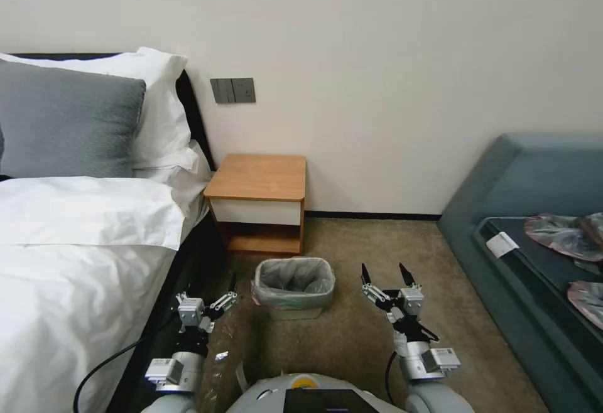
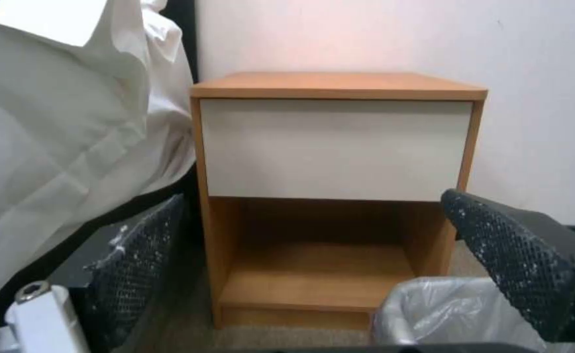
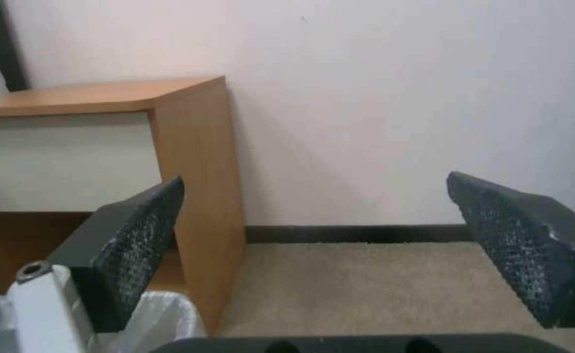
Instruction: Pick up the garbage bag from the table and place it over the trash can.
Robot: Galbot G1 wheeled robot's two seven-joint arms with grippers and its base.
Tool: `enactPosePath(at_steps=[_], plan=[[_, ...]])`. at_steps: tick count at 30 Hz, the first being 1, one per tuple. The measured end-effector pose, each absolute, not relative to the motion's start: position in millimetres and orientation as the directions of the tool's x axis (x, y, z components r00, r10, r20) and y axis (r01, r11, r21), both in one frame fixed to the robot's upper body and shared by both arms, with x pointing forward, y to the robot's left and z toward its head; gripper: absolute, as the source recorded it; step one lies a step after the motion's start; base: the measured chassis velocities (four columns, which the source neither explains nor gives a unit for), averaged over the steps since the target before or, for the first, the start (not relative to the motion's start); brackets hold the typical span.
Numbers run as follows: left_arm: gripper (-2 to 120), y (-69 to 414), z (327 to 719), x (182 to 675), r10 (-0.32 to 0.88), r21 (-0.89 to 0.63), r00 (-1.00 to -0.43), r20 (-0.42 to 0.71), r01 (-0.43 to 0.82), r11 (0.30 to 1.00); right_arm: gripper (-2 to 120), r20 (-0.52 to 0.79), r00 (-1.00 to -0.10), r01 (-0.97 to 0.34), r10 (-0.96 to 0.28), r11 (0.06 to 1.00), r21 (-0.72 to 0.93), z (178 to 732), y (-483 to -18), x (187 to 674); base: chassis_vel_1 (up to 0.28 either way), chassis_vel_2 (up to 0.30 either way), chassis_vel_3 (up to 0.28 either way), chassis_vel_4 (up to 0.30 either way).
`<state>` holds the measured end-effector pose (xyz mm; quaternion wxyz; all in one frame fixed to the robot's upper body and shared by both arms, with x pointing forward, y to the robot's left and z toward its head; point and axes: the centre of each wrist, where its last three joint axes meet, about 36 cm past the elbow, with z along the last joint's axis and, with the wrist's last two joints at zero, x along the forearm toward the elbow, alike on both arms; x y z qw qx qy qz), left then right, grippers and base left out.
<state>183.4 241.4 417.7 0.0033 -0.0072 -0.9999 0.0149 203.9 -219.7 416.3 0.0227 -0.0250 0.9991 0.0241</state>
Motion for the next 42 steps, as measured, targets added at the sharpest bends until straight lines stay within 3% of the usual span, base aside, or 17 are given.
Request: enactPosePath(at_steps=[42], plan=[[100, 241.0, 416.8, 184.2, 0.013, -0.033, -1.000, 0.012, 0.012, 0.999, 100, -0.044, -0.998, -0.052, -0.050, 0.998, 0.046, 416.0, -219.4, 204.4, 0.000, 0.000, 0.000, 0.000]])
